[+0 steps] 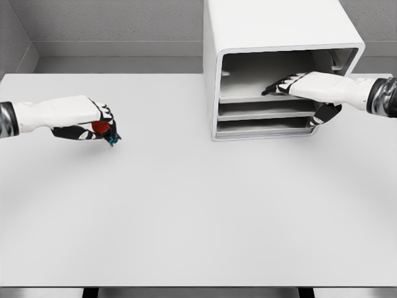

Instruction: Slide open multi-storey tabletop storage cabinets and put open load switch and slide close multi-storey tabletop storage cabinets

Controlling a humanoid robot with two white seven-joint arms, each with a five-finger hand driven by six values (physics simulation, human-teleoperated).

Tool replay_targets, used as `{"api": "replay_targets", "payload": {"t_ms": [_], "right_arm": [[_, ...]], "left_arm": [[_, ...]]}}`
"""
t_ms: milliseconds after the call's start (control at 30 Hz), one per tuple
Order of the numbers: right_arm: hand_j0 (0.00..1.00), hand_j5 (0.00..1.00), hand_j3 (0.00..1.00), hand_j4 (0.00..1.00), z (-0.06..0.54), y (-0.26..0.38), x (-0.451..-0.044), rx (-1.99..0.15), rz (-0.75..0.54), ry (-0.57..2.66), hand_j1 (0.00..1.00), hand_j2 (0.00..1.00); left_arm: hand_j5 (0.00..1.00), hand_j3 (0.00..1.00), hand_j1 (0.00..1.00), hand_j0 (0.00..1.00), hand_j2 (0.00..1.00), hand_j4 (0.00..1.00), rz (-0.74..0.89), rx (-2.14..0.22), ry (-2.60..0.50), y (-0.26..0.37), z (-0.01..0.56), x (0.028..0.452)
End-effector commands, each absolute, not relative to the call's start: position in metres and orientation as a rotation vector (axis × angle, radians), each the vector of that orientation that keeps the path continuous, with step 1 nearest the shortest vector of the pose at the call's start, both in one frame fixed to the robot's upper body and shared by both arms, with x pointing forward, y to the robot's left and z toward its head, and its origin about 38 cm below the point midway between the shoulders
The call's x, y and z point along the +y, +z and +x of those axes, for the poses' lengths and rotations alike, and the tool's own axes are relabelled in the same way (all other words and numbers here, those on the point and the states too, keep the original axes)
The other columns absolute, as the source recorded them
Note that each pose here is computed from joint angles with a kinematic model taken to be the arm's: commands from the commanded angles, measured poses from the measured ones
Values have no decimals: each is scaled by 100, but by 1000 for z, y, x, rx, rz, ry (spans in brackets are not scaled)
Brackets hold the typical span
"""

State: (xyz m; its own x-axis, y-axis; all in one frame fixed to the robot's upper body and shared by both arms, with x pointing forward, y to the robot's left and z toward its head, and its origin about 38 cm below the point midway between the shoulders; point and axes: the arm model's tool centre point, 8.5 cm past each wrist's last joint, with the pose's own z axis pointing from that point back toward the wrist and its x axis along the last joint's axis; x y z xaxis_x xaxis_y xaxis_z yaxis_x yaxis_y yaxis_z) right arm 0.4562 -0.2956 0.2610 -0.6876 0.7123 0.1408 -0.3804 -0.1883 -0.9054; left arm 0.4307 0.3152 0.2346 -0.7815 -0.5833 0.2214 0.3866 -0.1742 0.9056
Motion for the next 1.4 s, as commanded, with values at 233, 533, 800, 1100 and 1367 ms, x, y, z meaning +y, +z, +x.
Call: {"api": "replay_targets", "payload": {"t_ms": [233,533,800,1100,1367], "right_arm": [[100,100,100,100,436,261,-288,-1385,-344,2032,100,100],[100,100,100,100,413,270,-291,-1405,-331,2119,100,100],[100,100,100,100,391,266,-305,-1422,-254,2238,100,100],[100,100,100,100,386,282,-333,-1408,-307,2180,100,100],[100,100,100,100,386,284,-329,-1423,-286,2174,100,100]], "left_arm": [[45,45,45,45,45,45,166,-1612,-2061,277,401,292],[45,45,45,45,45,45,178,-1708,-2107,303,389,274],[45,45,45,45,45,45,176,-1796,-2132,326,385,258],[45,45,45,45,45,45,147,-1900,-2129,343,385,237],[45,45,45,45,45,45,115,-1969,-2125,349,386,218]]}}
